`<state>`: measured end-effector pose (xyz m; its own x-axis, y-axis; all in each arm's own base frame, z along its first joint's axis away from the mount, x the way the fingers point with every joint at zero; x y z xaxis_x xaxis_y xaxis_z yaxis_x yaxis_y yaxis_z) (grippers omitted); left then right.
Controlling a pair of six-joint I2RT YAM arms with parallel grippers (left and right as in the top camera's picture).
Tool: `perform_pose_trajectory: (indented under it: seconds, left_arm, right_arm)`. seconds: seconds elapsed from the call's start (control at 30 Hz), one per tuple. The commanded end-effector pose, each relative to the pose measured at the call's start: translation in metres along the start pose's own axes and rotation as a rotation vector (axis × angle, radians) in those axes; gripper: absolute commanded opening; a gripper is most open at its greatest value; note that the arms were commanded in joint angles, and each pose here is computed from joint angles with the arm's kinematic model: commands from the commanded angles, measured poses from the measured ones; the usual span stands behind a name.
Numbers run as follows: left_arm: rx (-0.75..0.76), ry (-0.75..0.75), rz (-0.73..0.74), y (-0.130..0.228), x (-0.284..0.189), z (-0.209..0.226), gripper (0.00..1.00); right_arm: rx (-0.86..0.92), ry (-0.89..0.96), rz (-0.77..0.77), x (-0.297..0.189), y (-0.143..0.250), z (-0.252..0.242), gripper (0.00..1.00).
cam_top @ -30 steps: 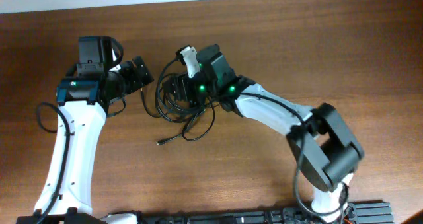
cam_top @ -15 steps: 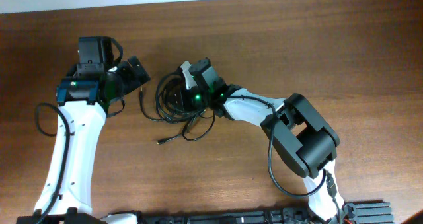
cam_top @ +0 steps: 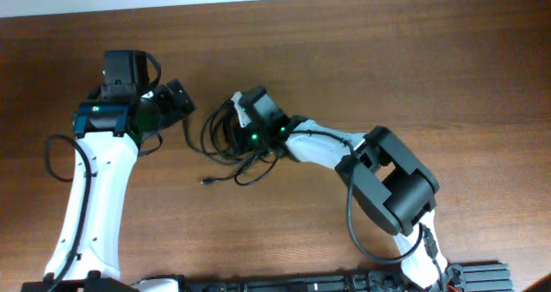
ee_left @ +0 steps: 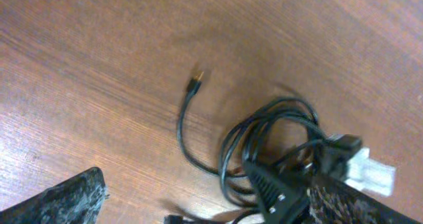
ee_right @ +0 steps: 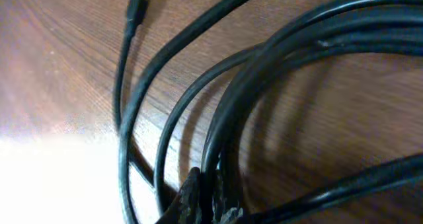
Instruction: Untangle cables
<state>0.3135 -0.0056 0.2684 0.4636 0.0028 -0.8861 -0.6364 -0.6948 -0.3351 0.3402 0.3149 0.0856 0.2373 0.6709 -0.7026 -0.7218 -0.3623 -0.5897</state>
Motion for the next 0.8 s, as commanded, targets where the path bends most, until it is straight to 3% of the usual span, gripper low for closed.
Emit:
perform_pose_trajectory:
  seconds: [0.0,0.1,0.2,0.33,0.57,0.7,0.77]
  left_arm:
    - [-0.016,-0.008,-0.009,0.001,-0.004,0.003,0.99]
    - [-0.017,-0.018,0.047,0.012,0.01,0.011,0.99]
    - [-0.016,0.178,0.186,0.029,0.032,0.004,0.99]
    - [-0.001,0.34,0.238,0.041,0.053,0.001,0.99]
    - [-0.044,0.343,0.237,0.042,0.056,0.001,1.0]
    - [-0.082,0.314,0.272,0.047,0.058,0.006,0.75]
    - [-0.096,0.296,0.289,0.05,0.06,0.009,0.76]
  right_arm:
    - [0.0,-0.142,-0.11,-0.054,-0.037,-0.01,0.04]
    - [-0.02,-0.283,-0.163,-0.088,-0.054,-0.007,0.04]
    - [-0.074,-0.44,-0.173,-0.107,-0.059,0.007,0.04]
    - [-0.115,-0.512,-0.157,-0.111,-0.057,0.012,0.04]
    - [-0.142,-0.537,-0.134,-0.111,-0.051,0.013,0.04]
    - [-0.149,-0.537,-0.142,-0.111,-0.052,0.014,0.04]
    - [-0.15,-0.537,-0.142,-0.111,-0.052,0.014,0.04]
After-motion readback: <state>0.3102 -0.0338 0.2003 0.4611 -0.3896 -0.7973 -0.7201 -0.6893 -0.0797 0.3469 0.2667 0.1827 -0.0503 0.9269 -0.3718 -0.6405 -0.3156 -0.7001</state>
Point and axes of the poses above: each gripper's point midway between its finger pads, its own x axis out along the fingers, its own z axis along the line the jaws close on, y = z × x, the point moved 10 cm from there along -x, back along the fingers, and after that the axes turned 15 degrees about -x, right-handed, at the moved point
